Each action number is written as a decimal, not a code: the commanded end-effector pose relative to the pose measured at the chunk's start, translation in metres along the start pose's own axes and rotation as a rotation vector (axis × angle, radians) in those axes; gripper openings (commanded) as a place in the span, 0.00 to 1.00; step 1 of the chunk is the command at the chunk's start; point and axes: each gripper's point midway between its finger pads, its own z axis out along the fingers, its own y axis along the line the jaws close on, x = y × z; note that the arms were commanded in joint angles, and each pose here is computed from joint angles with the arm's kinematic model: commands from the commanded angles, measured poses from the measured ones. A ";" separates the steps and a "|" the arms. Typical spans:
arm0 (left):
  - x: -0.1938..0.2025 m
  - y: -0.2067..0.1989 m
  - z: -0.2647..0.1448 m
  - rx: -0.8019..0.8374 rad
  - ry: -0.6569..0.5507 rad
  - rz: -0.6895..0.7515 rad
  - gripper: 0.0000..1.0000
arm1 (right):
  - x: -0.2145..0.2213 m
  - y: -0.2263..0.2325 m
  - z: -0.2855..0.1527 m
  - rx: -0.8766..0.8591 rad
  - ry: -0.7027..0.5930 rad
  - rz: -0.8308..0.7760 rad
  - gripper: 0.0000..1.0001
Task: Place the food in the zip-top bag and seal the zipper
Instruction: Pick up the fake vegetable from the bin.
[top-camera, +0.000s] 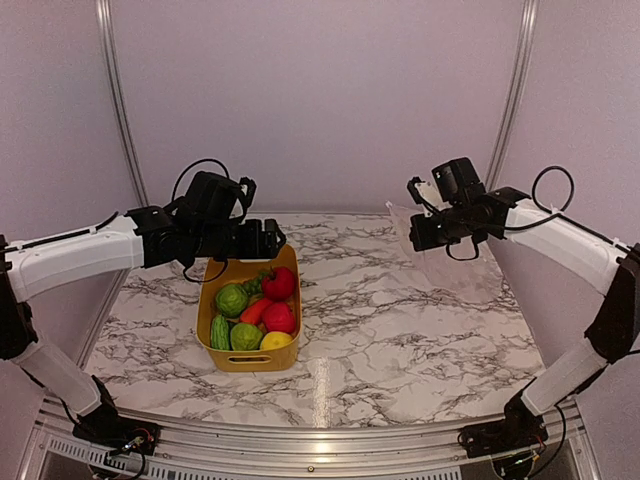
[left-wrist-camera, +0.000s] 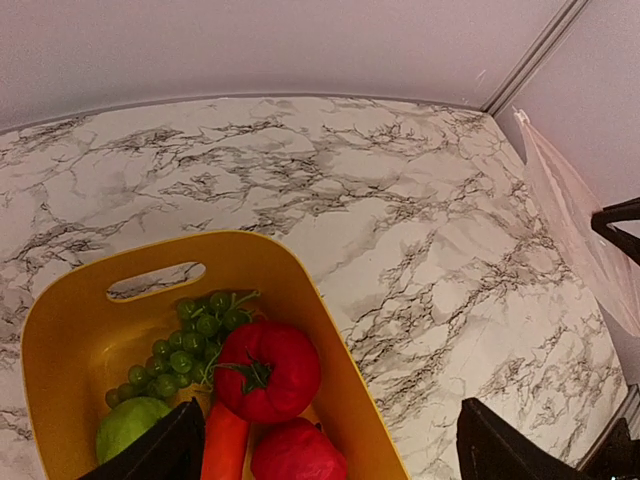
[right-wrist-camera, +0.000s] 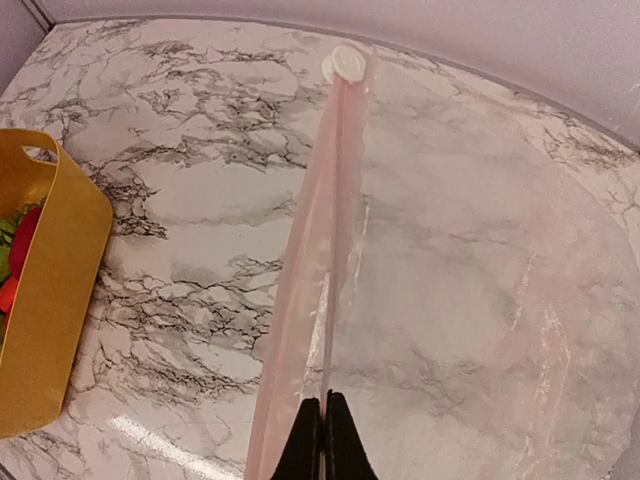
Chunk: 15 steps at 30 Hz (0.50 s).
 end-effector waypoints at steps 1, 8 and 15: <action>0.032 0.026 0.009 -0.079 0.125 0.013 0.89 | 0.012 0.035 0.008 -0.163 0.029 0.019 0.00; 0.062 0.035 0.026 -0.087 0.246 0.020 0.88 | 0.023 0.054 0.011 -0.241 0.065 0.011 0.00; 0.086 0.049 0.043 -0.116 0.343 0.012 0.88 | 0.023 0.063 0.009 -0.293 0.064 0.025 0.00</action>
